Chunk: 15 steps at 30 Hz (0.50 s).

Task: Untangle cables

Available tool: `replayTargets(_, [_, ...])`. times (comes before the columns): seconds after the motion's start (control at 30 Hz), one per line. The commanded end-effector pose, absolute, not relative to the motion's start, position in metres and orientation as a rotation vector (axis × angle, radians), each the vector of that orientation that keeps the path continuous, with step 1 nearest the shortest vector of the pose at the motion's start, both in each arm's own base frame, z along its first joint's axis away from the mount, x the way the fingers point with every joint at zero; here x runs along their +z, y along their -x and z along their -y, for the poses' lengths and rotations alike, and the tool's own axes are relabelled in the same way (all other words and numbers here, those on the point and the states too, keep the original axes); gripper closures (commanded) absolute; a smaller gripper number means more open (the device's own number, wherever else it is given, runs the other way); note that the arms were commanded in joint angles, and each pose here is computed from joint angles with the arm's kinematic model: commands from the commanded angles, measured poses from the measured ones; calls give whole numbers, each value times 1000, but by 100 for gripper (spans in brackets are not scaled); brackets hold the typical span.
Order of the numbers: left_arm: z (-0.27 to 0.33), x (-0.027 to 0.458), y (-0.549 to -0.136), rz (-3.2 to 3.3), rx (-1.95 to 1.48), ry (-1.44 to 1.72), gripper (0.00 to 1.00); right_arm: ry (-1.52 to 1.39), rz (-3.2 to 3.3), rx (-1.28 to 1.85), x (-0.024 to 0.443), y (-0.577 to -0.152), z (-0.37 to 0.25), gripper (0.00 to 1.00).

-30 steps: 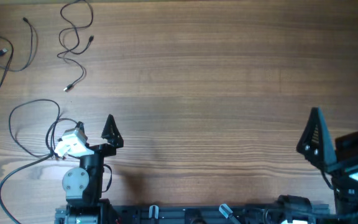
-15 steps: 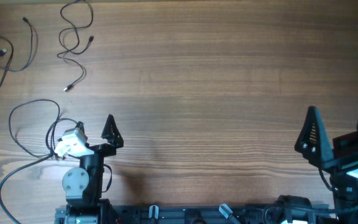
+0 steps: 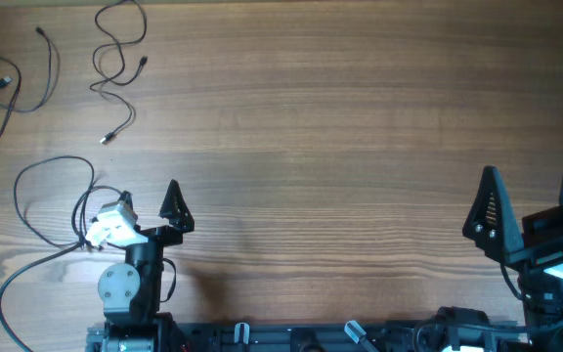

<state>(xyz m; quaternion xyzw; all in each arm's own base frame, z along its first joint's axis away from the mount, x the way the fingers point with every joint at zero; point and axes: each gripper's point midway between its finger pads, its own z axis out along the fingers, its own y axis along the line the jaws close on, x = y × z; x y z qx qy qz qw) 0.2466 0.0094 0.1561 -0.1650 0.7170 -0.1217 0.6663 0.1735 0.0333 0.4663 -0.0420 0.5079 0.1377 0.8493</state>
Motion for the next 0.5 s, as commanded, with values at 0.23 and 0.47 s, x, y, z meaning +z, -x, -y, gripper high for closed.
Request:
replayTargets(0.23, [-8, 154, -247, -1627, -264, 348, 0, 143, -862, 250, 501, -113, -40, 0])
replayTargets(0.47, [-8, 154, -247, -1627, -265, 348, 0, 139, -882, 251, 493, -104, -41, 0])
